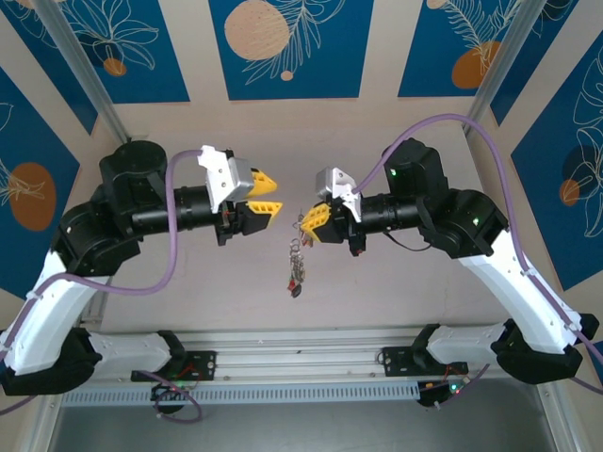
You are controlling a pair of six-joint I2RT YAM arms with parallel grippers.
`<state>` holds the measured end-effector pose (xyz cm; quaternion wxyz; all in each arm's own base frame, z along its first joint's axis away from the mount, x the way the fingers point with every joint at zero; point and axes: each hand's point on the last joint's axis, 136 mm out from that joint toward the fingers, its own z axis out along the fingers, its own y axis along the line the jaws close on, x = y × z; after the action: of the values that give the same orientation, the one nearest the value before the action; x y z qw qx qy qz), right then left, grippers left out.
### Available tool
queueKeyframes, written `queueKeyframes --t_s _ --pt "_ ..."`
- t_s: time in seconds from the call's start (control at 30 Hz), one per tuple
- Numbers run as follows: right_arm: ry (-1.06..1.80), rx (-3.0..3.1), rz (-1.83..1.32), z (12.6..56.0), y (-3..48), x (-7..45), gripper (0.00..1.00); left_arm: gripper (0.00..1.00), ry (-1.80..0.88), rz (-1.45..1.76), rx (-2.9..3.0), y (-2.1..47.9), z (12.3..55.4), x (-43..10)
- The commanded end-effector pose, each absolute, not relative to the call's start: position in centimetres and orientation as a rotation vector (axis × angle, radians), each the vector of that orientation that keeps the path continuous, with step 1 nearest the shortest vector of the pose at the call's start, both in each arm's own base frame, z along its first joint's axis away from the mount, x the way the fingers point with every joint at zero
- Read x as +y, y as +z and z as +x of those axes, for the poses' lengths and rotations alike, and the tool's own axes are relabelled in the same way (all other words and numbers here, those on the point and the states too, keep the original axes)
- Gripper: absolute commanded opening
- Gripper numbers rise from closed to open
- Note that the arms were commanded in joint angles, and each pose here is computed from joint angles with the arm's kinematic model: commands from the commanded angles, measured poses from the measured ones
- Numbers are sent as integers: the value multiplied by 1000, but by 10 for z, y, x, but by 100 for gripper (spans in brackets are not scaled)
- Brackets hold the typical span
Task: Put the keys on the keyring
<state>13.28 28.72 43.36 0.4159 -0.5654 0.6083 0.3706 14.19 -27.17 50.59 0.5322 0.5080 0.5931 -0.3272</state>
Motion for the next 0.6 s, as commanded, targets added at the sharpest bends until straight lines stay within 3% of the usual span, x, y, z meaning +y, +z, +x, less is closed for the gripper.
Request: queueKeyframes --t_s 0.0,0.57 --pt "880 1474 -1431 131 447 284 0 37 -706 1287 1643 460 149 -267" --pt "857 1480 -1495 128 445 292 0 32 -827 1443 1672 437 135 -288"
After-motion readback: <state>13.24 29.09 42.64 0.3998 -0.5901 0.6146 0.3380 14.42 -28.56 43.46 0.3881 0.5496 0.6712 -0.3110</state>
